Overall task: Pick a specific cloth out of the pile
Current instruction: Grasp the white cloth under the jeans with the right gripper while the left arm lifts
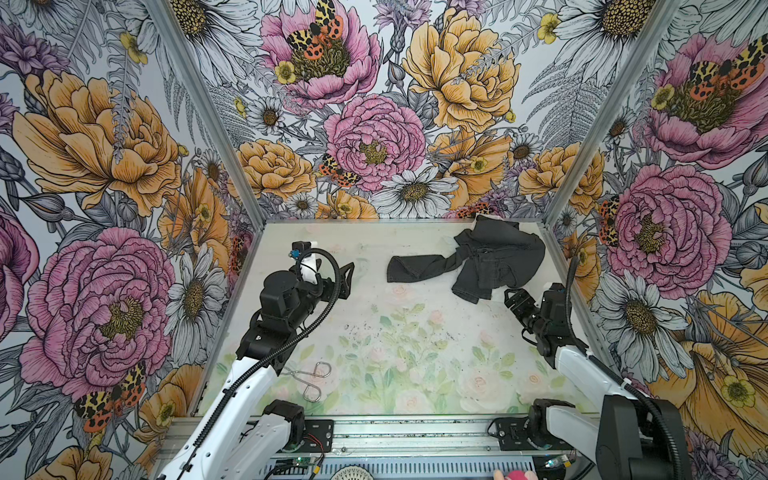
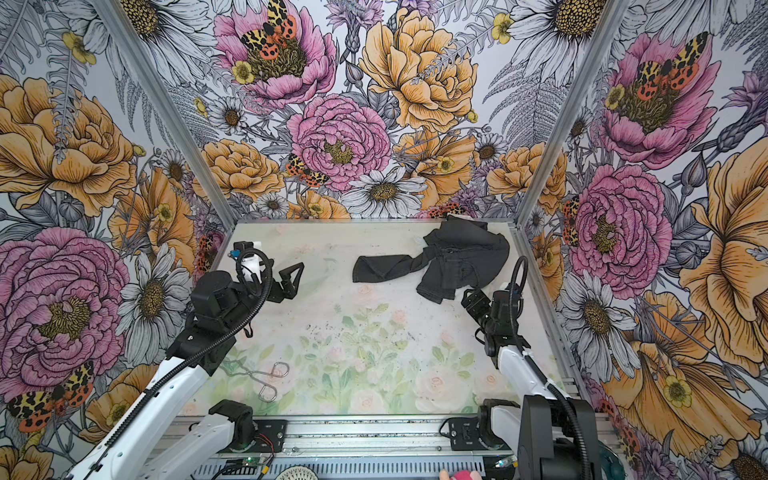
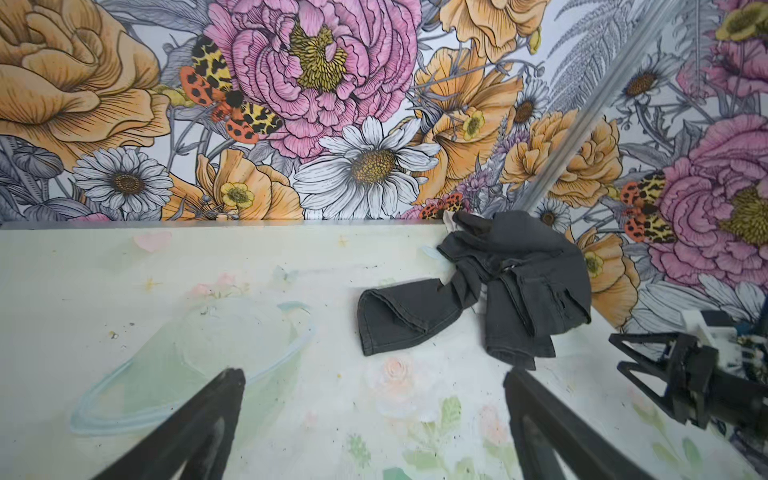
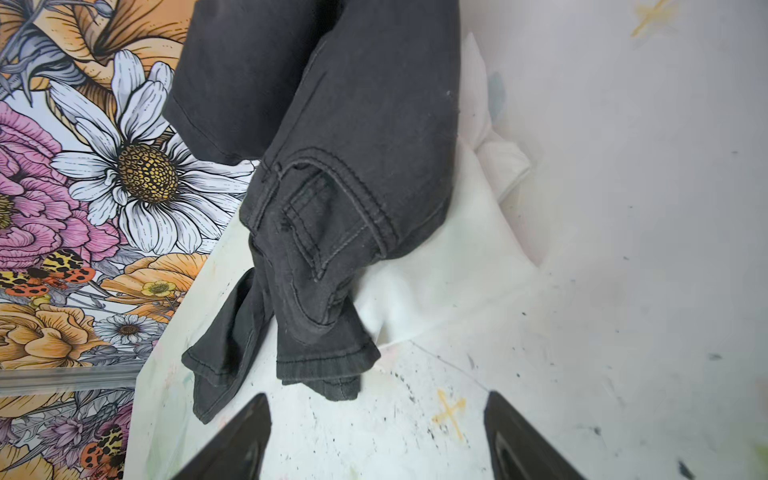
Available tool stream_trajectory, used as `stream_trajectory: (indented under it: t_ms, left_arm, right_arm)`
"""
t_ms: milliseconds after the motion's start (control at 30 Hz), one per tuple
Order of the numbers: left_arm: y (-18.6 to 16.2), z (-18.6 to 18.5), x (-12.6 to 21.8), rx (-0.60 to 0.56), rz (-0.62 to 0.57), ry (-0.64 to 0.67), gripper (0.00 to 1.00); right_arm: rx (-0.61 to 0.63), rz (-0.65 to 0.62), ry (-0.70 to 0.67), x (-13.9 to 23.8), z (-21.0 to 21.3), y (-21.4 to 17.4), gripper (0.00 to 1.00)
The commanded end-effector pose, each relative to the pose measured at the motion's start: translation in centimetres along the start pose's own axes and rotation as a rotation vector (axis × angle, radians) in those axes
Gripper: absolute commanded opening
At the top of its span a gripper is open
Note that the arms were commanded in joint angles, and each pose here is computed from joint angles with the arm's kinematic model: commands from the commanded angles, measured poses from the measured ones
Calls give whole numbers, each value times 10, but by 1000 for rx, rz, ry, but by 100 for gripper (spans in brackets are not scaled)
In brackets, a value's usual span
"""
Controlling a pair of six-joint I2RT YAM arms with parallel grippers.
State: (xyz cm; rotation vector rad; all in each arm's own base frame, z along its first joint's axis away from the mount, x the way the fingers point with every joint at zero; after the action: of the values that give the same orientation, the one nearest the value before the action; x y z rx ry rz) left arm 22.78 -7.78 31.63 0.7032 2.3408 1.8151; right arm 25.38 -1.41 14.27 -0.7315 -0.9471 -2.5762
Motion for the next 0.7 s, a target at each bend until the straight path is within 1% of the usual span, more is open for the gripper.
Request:
stream_trajectory:
  t_ms: [0,100,233,400,567,667]
  left_arm:
    - [-15,-5,4,-59,100,-67,99]
    - [-20,-9,5,-91,107,-86,99]
    - [-23,-11,10,-114,94,-88,99]
    - [-24,-8,17,-112,64,-53,99]
    - [-25,-8,19,-107,59,-43,99]
    - [-25,-7,19,-106,59,-40,99]
  right_arm:
    - [-37,3,-16,-5,-2,2,75]
    - [-43,15,-58,-10,-8,1,69]
    - [-36,35,-104,-20,-14,1,65]
    - [-2,23,-144,-28,-15,8,61]
    - [28,7,-176,-36,-16,17,56]
    - [28,9,-187,-41,-18,22,56]
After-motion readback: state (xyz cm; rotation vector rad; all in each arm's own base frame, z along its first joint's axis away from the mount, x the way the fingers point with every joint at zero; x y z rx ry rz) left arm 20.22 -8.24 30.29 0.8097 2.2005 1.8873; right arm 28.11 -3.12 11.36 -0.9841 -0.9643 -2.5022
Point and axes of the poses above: each gripper's point midway between its finger pads, its own x axis back along the fingers, its own z axis along the line the jaws close on, y = z × x, the point moved 9 cm from there along x, back along the fingers, and after that the axes turned 2 degrees about x, right-handed, at the moved point
